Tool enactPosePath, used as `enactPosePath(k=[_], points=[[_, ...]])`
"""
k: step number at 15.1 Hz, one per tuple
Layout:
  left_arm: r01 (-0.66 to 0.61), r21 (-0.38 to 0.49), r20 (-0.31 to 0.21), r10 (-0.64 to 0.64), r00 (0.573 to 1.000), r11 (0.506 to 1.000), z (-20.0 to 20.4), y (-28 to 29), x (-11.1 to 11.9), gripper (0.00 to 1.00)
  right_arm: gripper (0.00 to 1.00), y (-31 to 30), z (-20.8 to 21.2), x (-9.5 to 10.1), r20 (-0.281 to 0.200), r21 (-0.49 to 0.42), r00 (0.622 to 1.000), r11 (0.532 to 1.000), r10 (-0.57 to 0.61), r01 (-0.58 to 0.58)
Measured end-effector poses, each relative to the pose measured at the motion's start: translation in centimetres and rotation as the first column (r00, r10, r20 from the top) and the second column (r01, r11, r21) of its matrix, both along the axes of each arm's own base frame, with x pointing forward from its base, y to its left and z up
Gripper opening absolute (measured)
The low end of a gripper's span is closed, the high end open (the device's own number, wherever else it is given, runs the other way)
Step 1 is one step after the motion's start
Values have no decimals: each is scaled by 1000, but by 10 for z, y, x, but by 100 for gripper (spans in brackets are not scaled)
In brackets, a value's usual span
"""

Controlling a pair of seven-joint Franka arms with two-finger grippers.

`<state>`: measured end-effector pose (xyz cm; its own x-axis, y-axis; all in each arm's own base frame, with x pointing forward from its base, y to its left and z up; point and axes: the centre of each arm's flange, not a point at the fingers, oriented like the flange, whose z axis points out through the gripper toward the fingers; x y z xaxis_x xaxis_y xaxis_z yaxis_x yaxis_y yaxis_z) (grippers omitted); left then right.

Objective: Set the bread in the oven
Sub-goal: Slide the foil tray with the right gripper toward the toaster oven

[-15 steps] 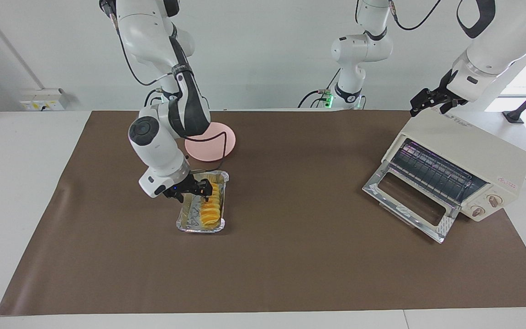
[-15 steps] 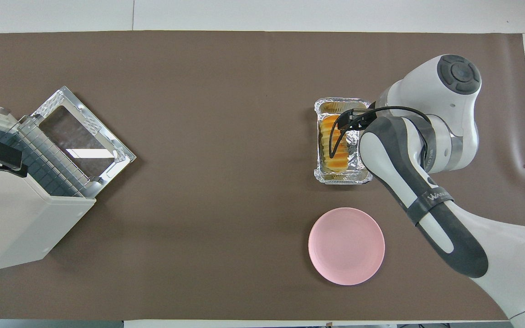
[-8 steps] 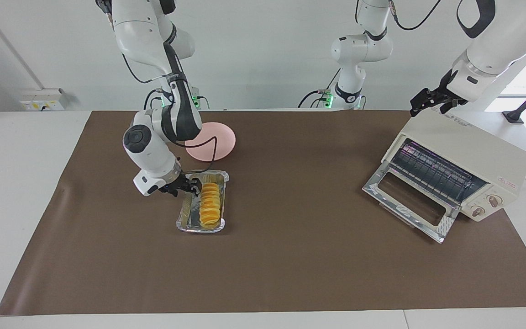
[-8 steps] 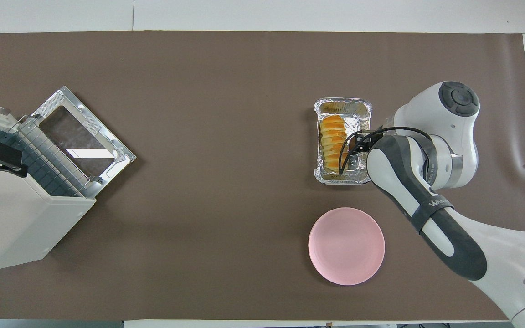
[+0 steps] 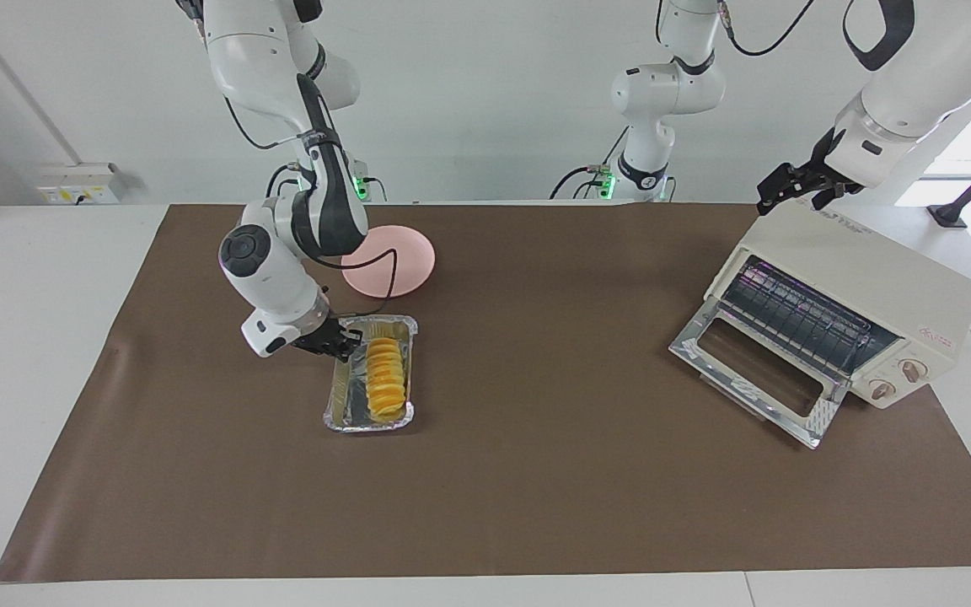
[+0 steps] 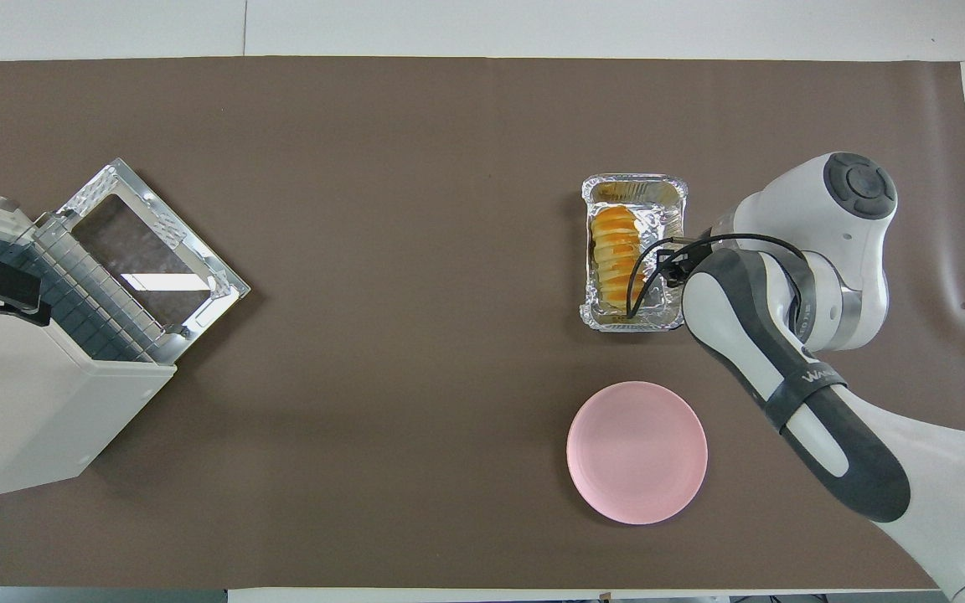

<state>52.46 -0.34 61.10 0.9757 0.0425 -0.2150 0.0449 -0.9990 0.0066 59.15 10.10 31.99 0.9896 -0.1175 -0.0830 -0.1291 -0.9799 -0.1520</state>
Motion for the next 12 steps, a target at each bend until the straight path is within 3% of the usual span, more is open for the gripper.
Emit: enactPosePath(k=[3,7,12], points=[[0,0,0,0,1000,1000,0,0,0,100,2,39,21,7,63,14,997,999,46,-47],[0,0,0,0,1000,1000,0,0,0,100,2,145,66,5,136,45,988,996,73,-80],[0,0,0,0,1000,1000,0,0,0,100,2,252,68,-18,114,105,993,994,-7,-6]])
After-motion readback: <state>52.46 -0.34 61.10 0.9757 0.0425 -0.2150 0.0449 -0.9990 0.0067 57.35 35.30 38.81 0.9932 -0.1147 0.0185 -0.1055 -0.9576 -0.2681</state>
